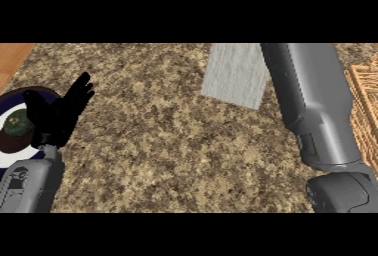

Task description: Pick the lemon from the placemat and place it in the basket

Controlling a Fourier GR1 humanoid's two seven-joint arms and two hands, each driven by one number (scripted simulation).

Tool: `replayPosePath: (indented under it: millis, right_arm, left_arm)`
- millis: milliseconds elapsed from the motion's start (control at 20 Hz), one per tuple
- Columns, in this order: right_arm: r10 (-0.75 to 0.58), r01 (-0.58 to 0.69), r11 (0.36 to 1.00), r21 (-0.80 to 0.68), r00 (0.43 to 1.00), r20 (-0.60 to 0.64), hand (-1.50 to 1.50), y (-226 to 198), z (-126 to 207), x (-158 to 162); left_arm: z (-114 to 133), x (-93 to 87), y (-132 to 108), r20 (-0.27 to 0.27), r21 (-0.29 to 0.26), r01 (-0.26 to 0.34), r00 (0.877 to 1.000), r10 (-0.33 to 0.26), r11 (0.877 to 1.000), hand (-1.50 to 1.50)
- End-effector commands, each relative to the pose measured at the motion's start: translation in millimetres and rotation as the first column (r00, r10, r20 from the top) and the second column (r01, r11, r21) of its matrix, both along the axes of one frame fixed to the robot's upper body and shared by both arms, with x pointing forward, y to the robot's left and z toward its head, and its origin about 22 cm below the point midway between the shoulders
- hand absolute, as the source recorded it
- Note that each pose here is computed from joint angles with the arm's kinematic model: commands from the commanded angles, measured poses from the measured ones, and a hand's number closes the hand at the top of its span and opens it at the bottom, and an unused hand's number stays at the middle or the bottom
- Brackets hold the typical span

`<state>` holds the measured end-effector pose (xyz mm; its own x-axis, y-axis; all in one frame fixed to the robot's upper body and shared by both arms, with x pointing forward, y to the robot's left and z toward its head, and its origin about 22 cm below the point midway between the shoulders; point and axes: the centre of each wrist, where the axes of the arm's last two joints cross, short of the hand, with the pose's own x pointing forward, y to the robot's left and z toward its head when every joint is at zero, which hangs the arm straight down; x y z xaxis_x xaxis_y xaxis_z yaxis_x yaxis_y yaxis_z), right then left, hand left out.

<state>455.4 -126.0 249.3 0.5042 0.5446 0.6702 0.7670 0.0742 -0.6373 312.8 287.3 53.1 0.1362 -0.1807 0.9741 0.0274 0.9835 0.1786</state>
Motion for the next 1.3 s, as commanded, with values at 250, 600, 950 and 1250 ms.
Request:
replayPosePath:
  millis: [250,600,950,1250]
  right_arm:
    - [-0.274,0.268,0.959,0.089,0.959,0.068,1.5,-27,60,10]
    - [-0.426,0.426,0.905,0.015,0.905,0.003,1.5,-63,51,17]
    - [-0.529,0.529,0.849,0.002,0.848,-0.041,1.5,-97,32,18]
    - [-0.506,0.507,0.862,-0.017,0.857,-0.096,1.5,-100,-5,16]
  left_arm:
    - [-6,-0.8,-1,-0.008,0.004,-0.013,1.0,0.013,1.0,0.0]
    - [2,3.7,0,-0.001,0.0,-0.02,1.0,0.02,1.0,0.0]
    - [-9,-13.2,16,-0.033,-0.003,-0.056,0.998,0.056,0.998,0.0]
    - [-20,-13.4,14,-0.046,-0.004,-0.081,0.996,0.081,0.997,0.0]
